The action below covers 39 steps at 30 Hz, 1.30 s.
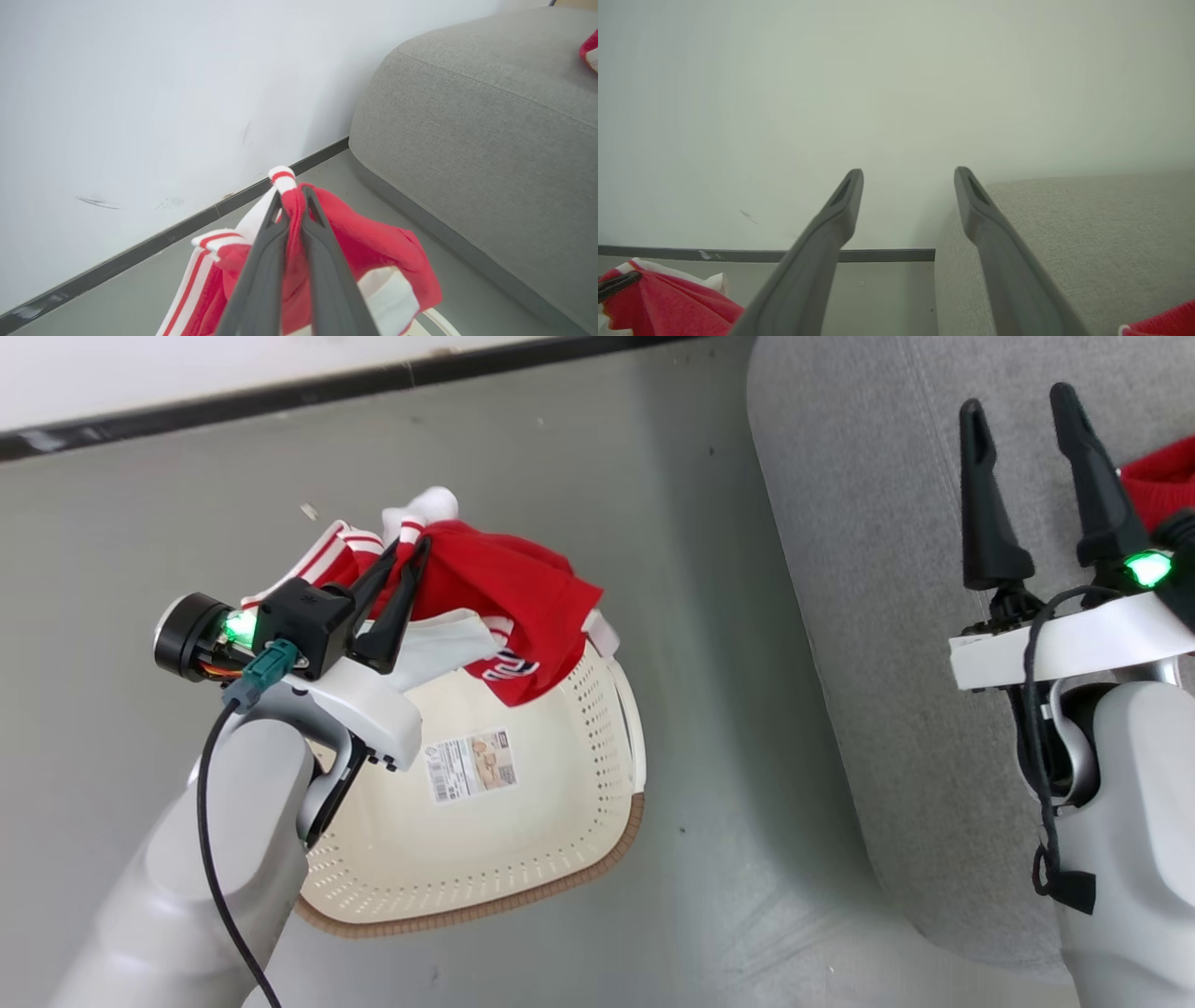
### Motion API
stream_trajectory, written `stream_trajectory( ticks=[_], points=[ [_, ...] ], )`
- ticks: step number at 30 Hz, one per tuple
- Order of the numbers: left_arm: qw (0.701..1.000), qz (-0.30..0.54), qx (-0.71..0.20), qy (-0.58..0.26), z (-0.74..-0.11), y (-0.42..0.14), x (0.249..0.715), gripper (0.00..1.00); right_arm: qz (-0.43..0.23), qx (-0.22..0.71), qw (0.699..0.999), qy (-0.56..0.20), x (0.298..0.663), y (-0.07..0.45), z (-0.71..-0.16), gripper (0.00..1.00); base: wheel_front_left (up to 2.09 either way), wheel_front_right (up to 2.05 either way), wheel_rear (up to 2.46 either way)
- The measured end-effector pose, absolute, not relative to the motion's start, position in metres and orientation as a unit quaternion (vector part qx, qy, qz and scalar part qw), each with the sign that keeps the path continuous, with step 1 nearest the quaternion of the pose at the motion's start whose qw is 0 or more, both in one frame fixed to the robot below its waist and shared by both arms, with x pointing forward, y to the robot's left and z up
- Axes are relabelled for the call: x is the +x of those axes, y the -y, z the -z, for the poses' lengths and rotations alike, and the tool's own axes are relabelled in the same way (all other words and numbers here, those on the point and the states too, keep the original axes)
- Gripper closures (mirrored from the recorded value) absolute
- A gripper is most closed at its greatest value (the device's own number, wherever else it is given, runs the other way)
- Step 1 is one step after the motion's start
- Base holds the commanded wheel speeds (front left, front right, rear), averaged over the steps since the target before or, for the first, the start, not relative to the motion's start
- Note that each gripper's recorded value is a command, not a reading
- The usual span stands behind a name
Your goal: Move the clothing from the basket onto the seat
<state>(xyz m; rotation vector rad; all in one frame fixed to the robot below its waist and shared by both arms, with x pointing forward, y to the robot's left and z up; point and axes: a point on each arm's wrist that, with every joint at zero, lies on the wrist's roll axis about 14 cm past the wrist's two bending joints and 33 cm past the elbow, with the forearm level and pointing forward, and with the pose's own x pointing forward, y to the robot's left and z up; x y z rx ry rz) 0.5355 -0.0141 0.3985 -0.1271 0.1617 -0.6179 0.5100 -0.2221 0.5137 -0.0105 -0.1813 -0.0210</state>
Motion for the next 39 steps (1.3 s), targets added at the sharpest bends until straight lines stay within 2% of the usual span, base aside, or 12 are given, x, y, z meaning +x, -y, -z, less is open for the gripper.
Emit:
stream_trajectory(
  ticks=[11, 22, 39],
  points=[
    [0.954, 0.296, -0.048, -0.004, -0.474, -0.003, 0.532, 1.00, -0.050, -0.029, 0.994, 0.088, 0.495, 0.189, -0.527, 0.00, 0.00, 0.00, 0.00],
    [0.938, 0.341, -0.051, 0.035, -0.534, 0.022, 0.501, 1.00, -0.098, -0.071, 0.989, 0.084, 0.475, 0.172, -0.537, 0.00, 0.00, 0.00, 0.00],
    [0.905, 0.417, -0.053, 0.060, -0.593, 0.075, 0.442, 1.00, -0.161, -0.132, 0.978, 0.016, 0.418, 0.160, -0.502, 0.00, 0.00, 0.00, 0.00]
  ],
)
